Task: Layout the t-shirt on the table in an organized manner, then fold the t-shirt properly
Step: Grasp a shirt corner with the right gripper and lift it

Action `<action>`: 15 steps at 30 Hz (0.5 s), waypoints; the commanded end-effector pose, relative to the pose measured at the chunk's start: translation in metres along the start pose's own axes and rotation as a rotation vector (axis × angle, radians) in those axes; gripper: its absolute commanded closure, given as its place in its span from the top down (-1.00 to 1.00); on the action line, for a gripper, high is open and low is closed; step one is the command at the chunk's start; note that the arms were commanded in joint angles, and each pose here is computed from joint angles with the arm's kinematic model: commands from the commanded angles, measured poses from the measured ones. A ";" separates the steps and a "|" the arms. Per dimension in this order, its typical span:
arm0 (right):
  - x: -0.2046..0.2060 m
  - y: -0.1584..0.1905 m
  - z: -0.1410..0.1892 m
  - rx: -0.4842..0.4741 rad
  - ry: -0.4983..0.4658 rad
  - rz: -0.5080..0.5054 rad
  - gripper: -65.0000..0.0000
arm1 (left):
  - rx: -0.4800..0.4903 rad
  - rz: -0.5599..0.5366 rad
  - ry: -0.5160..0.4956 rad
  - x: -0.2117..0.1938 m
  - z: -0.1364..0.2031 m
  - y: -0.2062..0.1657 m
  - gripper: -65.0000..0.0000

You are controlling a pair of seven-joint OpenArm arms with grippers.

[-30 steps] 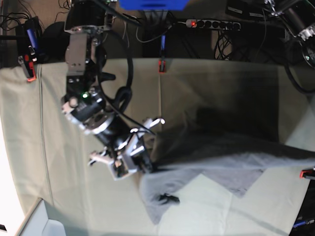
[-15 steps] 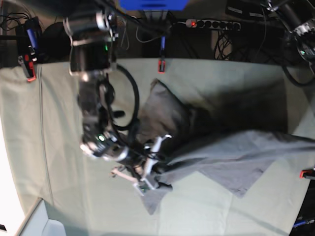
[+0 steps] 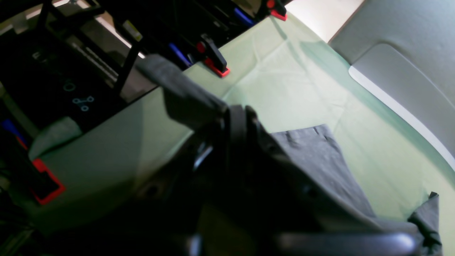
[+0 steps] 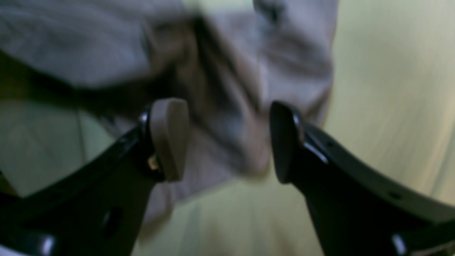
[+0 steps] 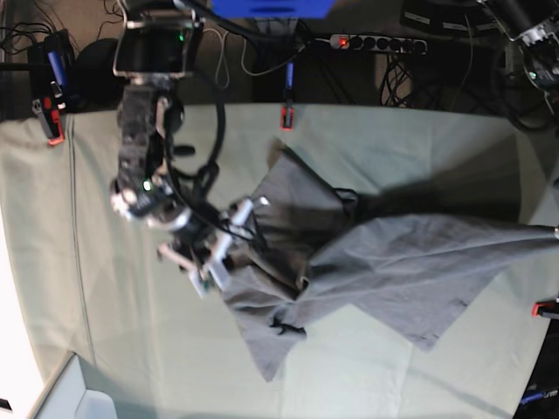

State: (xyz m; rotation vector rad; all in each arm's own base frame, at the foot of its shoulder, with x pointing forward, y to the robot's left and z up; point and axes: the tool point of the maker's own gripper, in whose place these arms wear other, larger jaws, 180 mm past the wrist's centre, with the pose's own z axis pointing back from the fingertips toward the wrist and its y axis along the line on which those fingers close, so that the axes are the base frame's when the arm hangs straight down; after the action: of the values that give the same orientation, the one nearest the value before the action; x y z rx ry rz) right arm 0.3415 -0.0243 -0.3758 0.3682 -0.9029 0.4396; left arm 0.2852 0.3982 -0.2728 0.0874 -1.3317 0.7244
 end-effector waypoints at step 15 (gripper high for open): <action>-0.123 0.041 0.004 0.094 0.220 -0.196 0.14 | -0.008 0.021 -0.026 0.000 0.005 -0.004 -0.99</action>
State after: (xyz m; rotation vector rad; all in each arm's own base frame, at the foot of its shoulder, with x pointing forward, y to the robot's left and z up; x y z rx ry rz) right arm 0.2553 -0.0240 -0.4685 0.4657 -0.6450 0.3062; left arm 0.2797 0.3876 -0.2886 0.0605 -1.3014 0.7569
